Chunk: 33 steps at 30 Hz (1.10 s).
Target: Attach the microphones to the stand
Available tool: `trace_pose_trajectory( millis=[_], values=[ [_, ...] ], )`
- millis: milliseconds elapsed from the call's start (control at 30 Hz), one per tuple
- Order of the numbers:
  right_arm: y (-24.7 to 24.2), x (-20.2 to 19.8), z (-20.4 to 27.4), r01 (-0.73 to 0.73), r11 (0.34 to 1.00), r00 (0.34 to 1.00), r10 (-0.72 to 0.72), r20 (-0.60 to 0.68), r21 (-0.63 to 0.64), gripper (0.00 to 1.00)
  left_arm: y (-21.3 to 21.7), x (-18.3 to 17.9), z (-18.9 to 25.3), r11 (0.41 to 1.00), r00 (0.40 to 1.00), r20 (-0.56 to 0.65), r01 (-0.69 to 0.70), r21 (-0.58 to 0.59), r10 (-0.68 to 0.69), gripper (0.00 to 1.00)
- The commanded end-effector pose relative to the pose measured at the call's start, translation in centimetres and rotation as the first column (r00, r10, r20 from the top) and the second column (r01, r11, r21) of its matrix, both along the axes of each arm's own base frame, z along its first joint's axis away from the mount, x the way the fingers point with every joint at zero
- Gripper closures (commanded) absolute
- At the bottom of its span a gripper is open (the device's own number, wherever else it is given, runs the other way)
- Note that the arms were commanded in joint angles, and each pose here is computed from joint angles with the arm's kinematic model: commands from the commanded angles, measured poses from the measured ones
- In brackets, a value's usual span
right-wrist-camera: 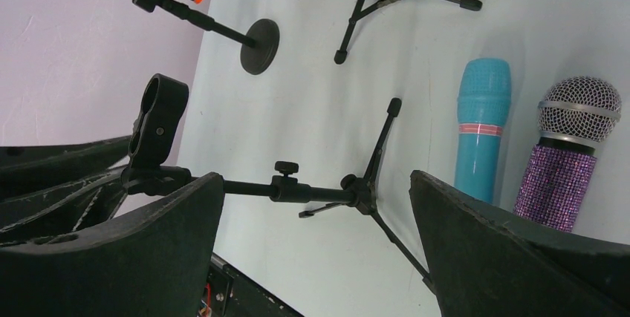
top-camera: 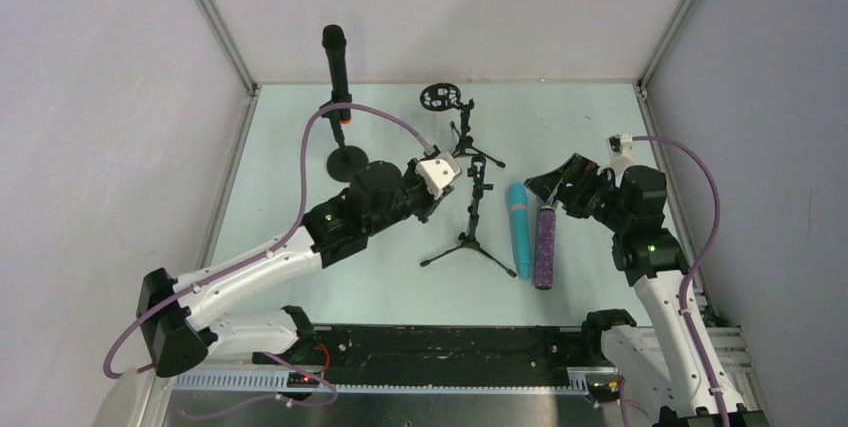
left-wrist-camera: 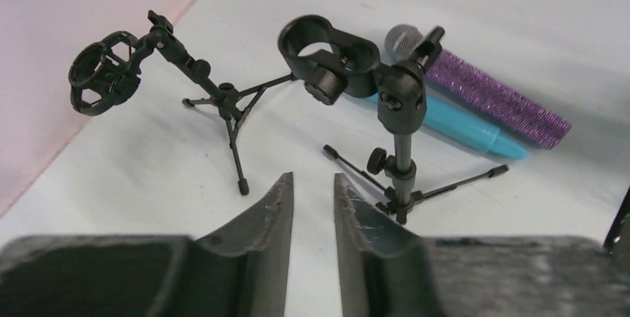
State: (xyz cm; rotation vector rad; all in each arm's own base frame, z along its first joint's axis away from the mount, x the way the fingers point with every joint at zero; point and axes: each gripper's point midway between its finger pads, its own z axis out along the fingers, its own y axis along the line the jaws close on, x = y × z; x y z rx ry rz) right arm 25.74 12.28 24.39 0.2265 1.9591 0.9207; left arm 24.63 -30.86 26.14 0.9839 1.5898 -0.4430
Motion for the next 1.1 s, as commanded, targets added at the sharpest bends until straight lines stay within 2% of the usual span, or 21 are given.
trace_pose_trajectory(
  millis=[0, 33, 100, 133, 167, 200, 233, 433, 733, 967, 1067],
  values=[
    [-0.1, 0.2, 0.2, -0.001, 1.000, 1.000, 0.001, 0.016, -0.001, 0.01, -0.2, -0.3, 3.0, 0.995, 0.995, 0.075, 0.070, -0.069, -0.065, 0.57],
    [-0.1, 0.2, 0.2, 0.000, 1.000, 1.000, 0.000, 0.015, -0.001, 0.00, -0.2, -0.4, 3.3, 0.994, 0.996, 0.069, 0.069, -0.084, -0.063, 0.54],
    [-0.2, 0.2, 0.2, 0.001, 1.000, 1.000, -0.001, 0.015, -0.001, 0.01, -0.5, -0.4, 3.9, 0.989, 0.998, 0.038, 0.056, -0.134, -0.051, 0.37],
    [-0.2, 0.2, 0.2, 0.002, 1.000, 1.000, -0.002, 0.016, -0.001, 0.00, -0.7, -0.4, 4.2, 0.984, 0.999, 0.004, 0.038, -0.173, -0.037, 0.23],
    [-0.2, 0.2, 0.2, 0.002, 1.000, 1.000, -0.002, 0.014, -0.001, 0.00, -0.8, -0.4, 4.4, 0.981, 0.999, -0.013, 0.029, -0.191, -0.032, 0.16],
    [-0.2, 0.2, 0.2, 0.001, 1.000, 1.000, -0.001, 0.015, -0.001, 0.01, -1.0, -0.5, 4.8, 0.975, 0.999, -0.040, 0.018, -0.221, -0.027, 0.05],
    [-0.1, 0.2, 0.2, 0.001, 1.000, 1.000, -0.001, 0.016, -0.001, 0.00, -1.0, -0.5, 4.9, 0.973, 0.998, -0.048, 0.015, -0.230, -0.026, 0.03],
    [-0.2, 0.2, 0.1, -0.002, 1.000, 1.000, 0.002, 0.017, -0.007, 0.01, -1.8, -0.8, 7.5, 0.927, 0.995, -0.091, -0.005, -0.374, -0.031, 0.00],
    [-0.2, 0.3, -0.1, 0.000, 1.000, 1.000, 0.000, 0.010, -0.010, 0.00, -3.9, -2.0, 10.2, 0.885, 0.994, -0.089, 0.014, -0.465, -0.062, 0.00],
    [-0.2, 0.4, -0.3, -0.003, 1.000, 1.000, 0.003, 0.000, -0.011, 0.01, -5.8, -0.9, 10.5, 0.853, 0.983, -0.165, -0.150, -0.499, 0.076, 0.00],
    [-0.2, 0.4, -0.5, -0.004, 1.000, 1.000, 0.004, -0.002, -0.011, 0.00, -6.4, -0.5, 10.2, 0.829, 0.963, -0.204, -0.259, -0.496, 0.178, 0.00]
  ],
)
